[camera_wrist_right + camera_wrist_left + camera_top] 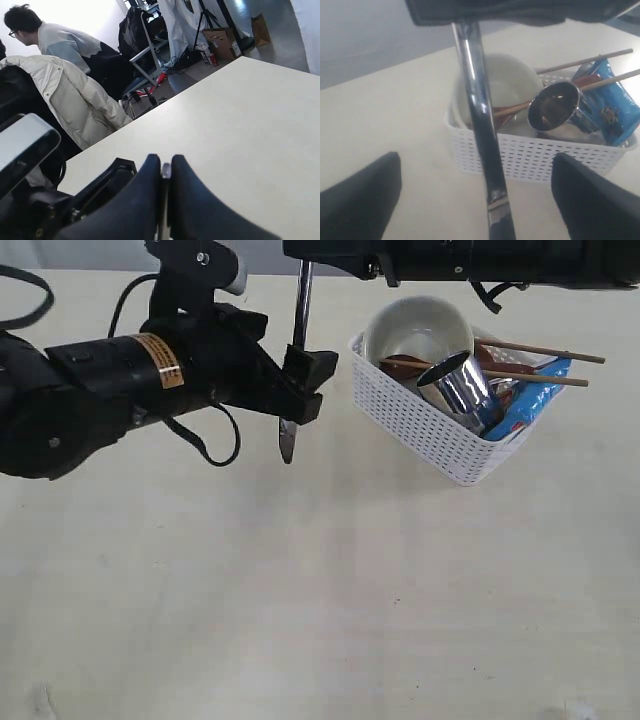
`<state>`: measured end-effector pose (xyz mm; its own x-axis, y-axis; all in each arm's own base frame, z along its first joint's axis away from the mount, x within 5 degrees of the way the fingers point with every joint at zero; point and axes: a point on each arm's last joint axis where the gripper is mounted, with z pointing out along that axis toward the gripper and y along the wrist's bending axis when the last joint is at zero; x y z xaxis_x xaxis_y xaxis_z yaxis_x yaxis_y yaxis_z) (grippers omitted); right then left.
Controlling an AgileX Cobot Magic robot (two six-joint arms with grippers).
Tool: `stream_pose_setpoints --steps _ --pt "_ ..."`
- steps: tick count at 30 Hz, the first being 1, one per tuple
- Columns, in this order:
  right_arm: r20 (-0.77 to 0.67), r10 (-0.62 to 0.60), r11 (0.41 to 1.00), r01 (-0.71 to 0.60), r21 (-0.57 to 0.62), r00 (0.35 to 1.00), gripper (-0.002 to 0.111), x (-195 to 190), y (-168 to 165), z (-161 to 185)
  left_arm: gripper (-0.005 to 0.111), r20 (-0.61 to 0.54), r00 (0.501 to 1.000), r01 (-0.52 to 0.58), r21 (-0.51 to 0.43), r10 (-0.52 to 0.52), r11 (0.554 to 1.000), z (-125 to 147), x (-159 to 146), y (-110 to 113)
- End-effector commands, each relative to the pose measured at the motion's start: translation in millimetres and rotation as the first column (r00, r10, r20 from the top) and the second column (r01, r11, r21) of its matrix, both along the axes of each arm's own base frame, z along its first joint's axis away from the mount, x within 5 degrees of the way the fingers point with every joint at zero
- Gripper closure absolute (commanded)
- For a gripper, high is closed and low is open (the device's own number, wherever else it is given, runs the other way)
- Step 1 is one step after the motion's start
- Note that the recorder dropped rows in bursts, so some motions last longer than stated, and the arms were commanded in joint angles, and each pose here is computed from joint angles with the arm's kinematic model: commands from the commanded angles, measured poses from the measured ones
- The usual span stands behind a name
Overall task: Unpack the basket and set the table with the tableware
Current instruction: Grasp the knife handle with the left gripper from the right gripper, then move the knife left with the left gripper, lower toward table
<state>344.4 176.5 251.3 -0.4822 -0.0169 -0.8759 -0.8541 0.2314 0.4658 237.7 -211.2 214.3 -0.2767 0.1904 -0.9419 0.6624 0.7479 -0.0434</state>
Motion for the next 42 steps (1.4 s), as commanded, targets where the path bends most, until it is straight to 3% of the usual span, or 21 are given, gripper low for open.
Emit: stream_pose_setpoints --steps 1,6,9,15,19,42 --pt "0.004 -0.004 1.000 0.004 0.024 1.000 0.109 0.2 -0.7 5.2 0.031 0.088 0.996 0.018 -0.075 -0.012 0.997 0.1 4.2 -7.4" --pt "0.004 -0.004 1.000 0.004 0.024 1.000 0.109 0.2 -0.7 5.2 0.033 0.121 0.993 0.019 -0.110 -0.006 0.994 3.2 5.8 -8.7" --pt "0.004 -0.004 1.000 0.004 0.024 1.000 0.109 0.2 -0.7 5.2 0.042 0.107 0.994 -0.005 -0.126 0.018 0.992 3.2 6.9 -7.4" --pt "-0.004 -0.005 1.000 0.005 0.026 1.000 0.109 0.2 -0.7 5.2 0.076 0.070 0.996 -0.035 -0.160 0.047 0.987 1.9 8.2 -6.6" --pt "-0.007 -0.005 1.000 0.005 0.027 1.000 0.109 0.2 -0.7 5.2 0.106 0.060 0.997 -0.039 -0.170 0.050 0.985 1.9 8.2 -6.6" --pt "-0.006 0.038 0.998 -0.038 0.056 0.999 0.106 -3.7 0.2 7.8 0.107 0.059 0.998 -0.027 -0.150 0.036 0.988 0.6 7.4 -7.1"
